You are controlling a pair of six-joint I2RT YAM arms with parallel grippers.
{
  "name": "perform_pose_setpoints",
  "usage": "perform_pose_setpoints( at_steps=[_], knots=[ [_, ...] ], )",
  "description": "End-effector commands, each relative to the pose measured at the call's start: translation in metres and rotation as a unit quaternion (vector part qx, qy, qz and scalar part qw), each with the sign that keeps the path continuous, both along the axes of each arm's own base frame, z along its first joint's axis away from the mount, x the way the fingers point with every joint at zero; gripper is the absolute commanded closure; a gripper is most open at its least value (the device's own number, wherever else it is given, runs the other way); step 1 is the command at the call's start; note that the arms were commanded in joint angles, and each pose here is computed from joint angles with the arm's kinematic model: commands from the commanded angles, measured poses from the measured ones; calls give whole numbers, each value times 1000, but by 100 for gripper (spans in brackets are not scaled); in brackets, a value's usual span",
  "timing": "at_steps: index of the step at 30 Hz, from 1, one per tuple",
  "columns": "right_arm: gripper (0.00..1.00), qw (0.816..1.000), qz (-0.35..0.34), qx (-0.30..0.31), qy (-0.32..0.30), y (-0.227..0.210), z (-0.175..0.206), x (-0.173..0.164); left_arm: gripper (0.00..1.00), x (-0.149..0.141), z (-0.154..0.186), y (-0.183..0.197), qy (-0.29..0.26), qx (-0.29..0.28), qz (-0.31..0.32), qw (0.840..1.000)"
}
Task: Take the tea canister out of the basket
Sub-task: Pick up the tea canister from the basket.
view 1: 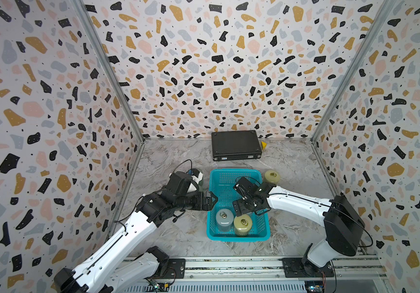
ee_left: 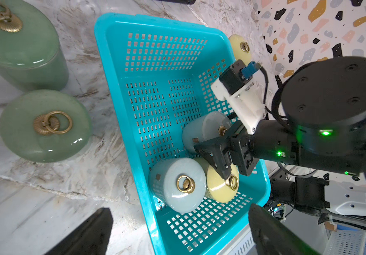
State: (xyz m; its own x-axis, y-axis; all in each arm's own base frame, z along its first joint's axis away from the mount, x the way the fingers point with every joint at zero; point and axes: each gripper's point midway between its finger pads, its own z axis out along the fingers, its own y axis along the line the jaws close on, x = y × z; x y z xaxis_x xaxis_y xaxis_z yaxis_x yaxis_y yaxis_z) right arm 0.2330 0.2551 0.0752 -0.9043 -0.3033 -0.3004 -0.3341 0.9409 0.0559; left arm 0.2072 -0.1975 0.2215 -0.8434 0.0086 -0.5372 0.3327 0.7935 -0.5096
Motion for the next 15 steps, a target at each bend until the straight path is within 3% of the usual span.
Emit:
perform_pose_setpoints(
  at_steps=[1, 15],
  knots=[
    [5, 999, -9, -41, 20, -17, -9, -7, 0, -1, 8, -6, -22, -18, -15, 999],
    [6, 998, -6, -61, 34, -18, -21, -8, 0, -8, 16, -12, -30, -41, -37, 998]
  ],
)
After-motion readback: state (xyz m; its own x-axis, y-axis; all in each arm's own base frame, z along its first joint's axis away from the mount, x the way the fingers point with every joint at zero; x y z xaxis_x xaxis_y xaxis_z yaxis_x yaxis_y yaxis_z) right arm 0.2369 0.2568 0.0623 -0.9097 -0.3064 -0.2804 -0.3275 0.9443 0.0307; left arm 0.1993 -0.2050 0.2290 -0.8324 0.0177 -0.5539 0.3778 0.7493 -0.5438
